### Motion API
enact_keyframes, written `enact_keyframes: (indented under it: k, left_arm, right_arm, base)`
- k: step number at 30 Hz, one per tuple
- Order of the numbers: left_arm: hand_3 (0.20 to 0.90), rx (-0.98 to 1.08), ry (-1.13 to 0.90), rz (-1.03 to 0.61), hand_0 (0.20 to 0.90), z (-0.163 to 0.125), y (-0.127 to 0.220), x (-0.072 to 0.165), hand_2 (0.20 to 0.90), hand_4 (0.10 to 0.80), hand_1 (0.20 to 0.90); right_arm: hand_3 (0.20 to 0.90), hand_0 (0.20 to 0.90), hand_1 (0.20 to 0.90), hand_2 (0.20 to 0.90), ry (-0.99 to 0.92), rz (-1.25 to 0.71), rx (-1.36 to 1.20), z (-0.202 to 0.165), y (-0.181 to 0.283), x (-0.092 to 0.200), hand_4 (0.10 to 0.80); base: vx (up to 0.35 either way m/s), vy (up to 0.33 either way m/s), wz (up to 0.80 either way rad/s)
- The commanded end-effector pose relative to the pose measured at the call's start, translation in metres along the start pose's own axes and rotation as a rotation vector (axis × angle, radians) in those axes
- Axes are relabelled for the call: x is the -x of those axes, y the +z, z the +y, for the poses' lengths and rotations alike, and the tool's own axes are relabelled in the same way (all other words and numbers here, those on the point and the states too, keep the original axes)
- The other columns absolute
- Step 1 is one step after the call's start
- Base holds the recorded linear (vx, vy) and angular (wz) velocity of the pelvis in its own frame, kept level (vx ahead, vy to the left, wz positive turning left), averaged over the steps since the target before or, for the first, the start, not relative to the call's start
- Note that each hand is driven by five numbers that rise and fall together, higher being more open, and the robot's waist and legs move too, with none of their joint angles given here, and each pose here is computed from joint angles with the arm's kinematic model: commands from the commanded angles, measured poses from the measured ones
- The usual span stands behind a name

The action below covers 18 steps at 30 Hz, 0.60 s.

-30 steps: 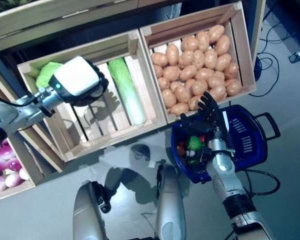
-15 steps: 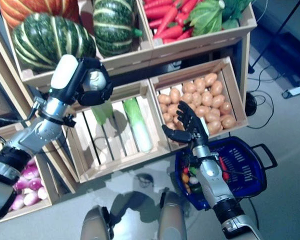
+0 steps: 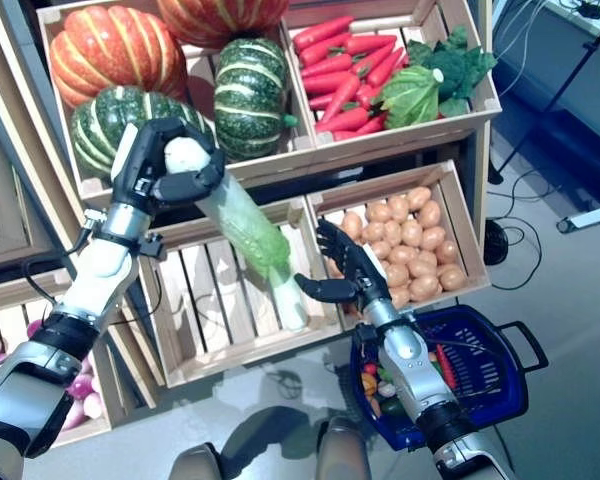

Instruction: Put vegetables into the basket

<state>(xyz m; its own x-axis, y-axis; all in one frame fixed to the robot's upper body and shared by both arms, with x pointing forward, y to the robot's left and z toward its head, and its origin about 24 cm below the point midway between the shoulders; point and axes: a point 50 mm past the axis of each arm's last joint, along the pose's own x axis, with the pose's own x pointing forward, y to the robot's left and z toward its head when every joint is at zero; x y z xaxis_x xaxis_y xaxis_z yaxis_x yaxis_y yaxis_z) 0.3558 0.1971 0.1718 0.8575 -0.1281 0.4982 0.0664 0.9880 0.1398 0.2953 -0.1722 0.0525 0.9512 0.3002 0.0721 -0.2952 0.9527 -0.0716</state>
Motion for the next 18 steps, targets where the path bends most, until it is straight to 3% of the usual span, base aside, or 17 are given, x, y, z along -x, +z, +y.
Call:
enact_keyframes:
  k: [1,10,18]
  left_arm:
    - [0.300,0.131,0.065,-0.157,0.300,0.006,0.030,-0.009,0.300,0.400,0.300]
    - [0.300,0.152,0.029,-0.111,0.300,-0.009,0.023,-0.007,0.300,0.400,0.300]
    - [0.300,0.098,-0.015,-0.080,0.300,-0.025,0.020,-0.008,0.300,0.400,0.300]
  right_arm:
    - [0.900,0.900,0.900,0.900,0.213,-0.173,0.004,0.022,0.045,-0.029,0.800]
    - [0.900,0.900,0.900,0.900,0.352,-0.108,0.051,0.030,0.071,-0.045,0.800]
    - [0.900,0.900,0.900,0.900,0.205,-0.210,0.255,0.028,0.117,-0.059,0.800]
  base:
    - [0.084,0.030,-0.03]
    - [0.028,0.008,-0.03]
    - [0.033,0.016,-0.03]
